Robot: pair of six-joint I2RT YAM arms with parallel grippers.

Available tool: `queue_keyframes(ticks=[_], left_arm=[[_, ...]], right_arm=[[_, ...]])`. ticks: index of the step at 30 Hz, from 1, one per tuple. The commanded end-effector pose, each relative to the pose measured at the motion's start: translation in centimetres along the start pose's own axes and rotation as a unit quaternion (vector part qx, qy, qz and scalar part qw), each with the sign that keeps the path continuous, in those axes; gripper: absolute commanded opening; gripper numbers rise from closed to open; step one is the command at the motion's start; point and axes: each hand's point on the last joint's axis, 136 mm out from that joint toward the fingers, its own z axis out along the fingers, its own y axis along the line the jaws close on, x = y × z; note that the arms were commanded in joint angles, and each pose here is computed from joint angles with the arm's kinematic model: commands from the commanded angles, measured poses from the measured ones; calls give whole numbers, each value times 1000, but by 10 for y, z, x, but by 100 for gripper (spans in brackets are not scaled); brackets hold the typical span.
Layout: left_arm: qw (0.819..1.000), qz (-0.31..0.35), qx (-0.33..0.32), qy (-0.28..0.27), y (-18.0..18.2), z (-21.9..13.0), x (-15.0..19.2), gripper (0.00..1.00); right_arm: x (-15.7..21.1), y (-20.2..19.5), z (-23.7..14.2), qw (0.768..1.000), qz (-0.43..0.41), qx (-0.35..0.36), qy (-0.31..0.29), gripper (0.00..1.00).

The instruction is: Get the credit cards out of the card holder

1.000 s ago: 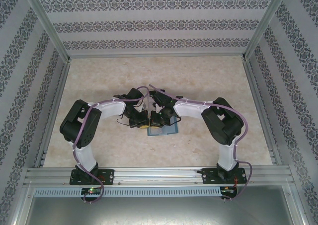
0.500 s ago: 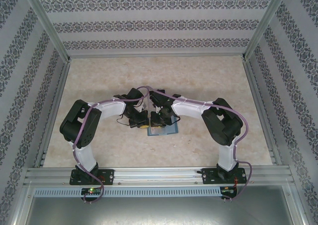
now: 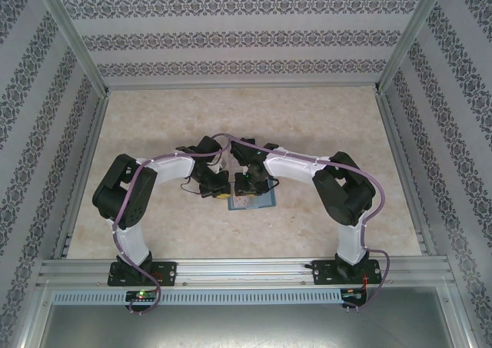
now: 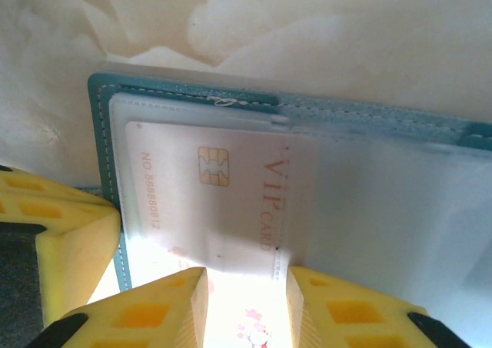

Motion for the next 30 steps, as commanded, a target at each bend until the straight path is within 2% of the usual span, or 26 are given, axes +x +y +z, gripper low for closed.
queue_keyframes(ticks=[1,7,17,30], left_arm=[[999,-4,-32,22,13,4,10,0],[999,-4,-33,22,13,4,10,0],[999,-5,-34,21,12,3,9,0],[999,-4,-35,22,11,3,8,0]], right_arm=[[4,-9,1,999,-9,36,6,35],[5,-9,3,999,-14,41,10,42],[0,-17,-9,997,-18,72,-8,40],[-2,-31,-21,992,-34,121,-16,43]])
